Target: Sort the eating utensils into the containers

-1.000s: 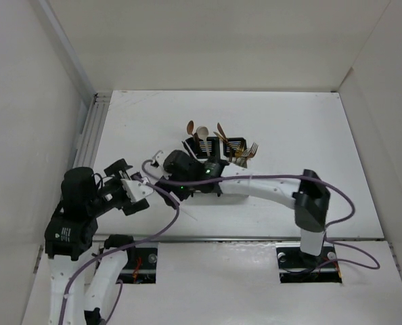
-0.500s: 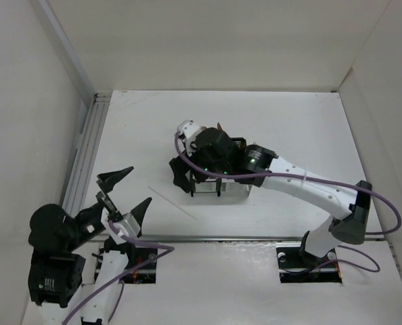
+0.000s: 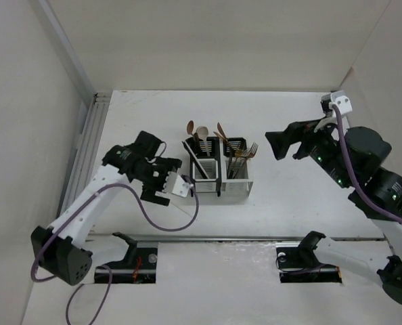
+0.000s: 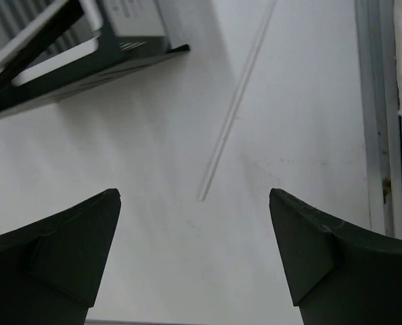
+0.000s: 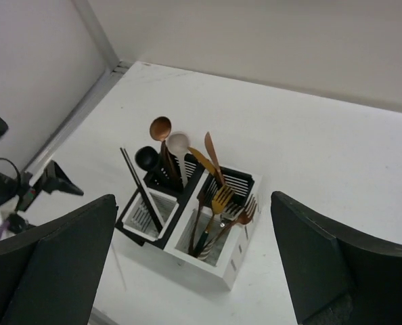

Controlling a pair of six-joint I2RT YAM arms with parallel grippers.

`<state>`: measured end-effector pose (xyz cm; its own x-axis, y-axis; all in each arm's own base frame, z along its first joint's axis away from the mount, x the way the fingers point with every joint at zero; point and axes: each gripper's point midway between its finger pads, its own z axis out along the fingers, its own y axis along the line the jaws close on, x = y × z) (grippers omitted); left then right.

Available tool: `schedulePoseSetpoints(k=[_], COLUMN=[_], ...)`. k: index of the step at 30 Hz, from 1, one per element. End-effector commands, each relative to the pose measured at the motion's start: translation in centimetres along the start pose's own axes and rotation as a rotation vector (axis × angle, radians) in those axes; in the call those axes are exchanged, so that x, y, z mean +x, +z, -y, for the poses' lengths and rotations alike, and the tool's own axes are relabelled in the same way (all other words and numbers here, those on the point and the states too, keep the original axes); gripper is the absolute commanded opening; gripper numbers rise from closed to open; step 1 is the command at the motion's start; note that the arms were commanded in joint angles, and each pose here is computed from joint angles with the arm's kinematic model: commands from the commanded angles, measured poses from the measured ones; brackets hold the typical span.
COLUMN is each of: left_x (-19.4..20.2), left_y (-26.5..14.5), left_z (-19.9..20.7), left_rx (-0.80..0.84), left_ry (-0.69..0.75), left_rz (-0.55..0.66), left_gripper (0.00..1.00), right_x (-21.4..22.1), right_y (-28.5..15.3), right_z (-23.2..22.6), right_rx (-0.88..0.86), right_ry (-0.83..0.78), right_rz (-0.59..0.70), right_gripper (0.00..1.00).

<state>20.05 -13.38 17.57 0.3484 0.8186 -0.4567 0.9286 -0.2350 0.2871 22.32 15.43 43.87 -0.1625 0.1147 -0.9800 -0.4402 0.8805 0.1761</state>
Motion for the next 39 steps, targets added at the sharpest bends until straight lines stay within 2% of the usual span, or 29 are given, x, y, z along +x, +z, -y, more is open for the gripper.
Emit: schedulePoseSetpoints(k=[1,5,7,9,14,15,17,21,29,34,39], left_x=[1.8,3.1,3.4,4.3,6.5,7.3,7.7,8.1,8.6,9.3,9.2], left_y=[2.2,6.5,8.2,9.7,11.6,12.2,12.8,13.6,14.8,14.2,13.4], left_z=[1.5,1.5,0.3,1.0,3.0,4.3,4.2,4.6,3.5,8.1,11.3], left_rx=[0.166,0.265,0.215,0.226,0.221,0.249,0.226,0.203,0.134,0.403,0.592], left_ry=[0.166,0.201,0.203,0.21,0.322,0.324,0.332,0.268,0.194,0.311,0.317], left_rz=[-0.129,-0.179,-0.188,-0.202,-0.234,-0.246,-0.253,-0.265,-0.284,-0.272,-0.255], left_gripper=[0.89,0.76,0.72,0.67,0.64,0.62,0.6,0.5,0.5,0.5,0.46], right_x=[3.4,4.2,4.7,4.6,4.0,4.4,4.1,3.5,3.5,3.3,2.5], right_y=[1.4,1.6,1.7,1.7,1.1,1.2,0.9,0.8,0.7,0.0,-0.9], right_z=[1.4,1.4,1.5,1.6,2.3,2.3,2.5,2.4,2.1,2.2,2.5], right_rx=[0.062,0.056,0.058,0.067,0.094,0.095,0.103,0.098,0.079,0.077,0.081], right_ry=[-0.074,-0.088,-0.09,-0.091,-0.107,-0.109,-0.107,-0.099,-0.096,-0.093,-0.085], right_rz=[-0.119,-0.14,-0.151,-0.149,-0.124,-0.133,-0.123,-0.097,-0.09,-0.079,-0.049], right_gripper=[1.0,1.0,1.0,1.0,1.0,1.0,1.0,1.0,1.0,1.0,1.0])
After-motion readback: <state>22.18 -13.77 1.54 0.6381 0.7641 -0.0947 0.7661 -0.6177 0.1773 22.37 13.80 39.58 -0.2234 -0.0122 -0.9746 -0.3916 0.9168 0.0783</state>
